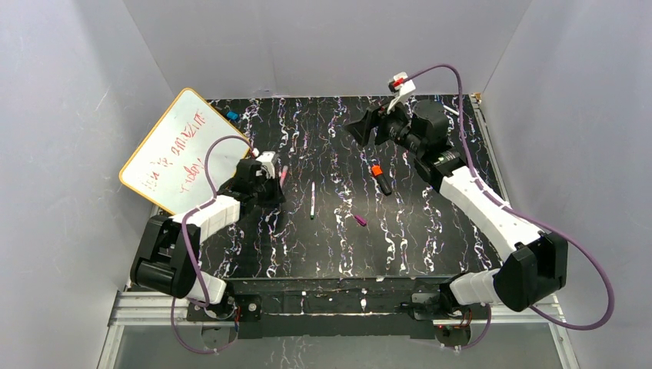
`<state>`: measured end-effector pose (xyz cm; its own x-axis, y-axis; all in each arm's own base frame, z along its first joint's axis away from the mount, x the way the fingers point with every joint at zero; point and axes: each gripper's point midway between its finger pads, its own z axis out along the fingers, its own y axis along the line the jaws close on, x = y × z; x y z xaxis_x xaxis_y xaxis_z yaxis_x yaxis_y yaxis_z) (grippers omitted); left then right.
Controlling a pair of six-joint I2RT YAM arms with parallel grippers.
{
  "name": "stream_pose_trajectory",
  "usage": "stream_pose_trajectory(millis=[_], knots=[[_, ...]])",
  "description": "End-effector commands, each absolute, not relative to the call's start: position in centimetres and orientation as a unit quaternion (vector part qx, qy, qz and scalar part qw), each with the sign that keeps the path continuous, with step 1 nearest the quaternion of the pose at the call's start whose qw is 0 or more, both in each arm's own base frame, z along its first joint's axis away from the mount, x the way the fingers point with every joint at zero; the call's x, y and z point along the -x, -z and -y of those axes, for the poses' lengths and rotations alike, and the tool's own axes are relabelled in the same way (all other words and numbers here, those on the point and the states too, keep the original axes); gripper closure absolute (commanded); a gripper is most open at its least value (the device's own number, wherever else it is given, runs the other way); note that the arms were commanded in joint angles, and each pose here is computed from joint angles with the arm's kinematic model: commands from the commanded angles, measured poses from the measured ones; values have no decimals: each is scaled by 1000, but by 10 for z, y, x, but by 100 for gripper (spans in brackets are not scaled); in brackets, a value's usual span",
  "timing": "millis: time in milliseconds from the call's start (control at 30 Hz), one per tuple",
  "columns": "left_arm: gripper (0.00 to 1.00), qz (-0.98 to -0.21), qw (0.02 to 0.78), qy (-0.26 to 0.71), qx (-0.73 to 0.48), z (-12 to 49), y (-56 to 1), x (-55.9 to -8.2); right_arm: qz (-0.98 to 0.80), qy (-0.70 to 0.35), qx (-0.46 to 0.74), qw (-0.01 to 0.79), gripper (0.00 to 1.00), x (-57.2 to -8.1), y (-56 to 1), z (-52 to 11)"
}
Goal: Insert the pens into the pen caps
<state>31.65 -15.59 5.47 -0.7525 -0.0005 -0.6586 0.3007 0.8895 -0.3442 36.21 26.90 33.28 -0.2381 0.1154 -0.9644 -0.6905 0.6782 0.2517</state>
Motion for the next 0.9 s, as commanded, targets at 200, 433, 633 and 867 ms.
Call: stream_pose_trajectory(millis=[200,433,633,867], knots=[[100,-959,270,88,-23,123,-20,-295,-717,-337,200,576,18,-354,-315,-257],[93,-966,247,66,-41,130,-5,-291,-718,-334,193,579,15,-347,-313,-248],[87,-970,231,61,-43,134,3,-292,-715,-334,190,584,14,-342,-317,-241],[58,-972,226,49,-49,132,3,-294,-711,-338,193,585,13,-338,-322,-241]])
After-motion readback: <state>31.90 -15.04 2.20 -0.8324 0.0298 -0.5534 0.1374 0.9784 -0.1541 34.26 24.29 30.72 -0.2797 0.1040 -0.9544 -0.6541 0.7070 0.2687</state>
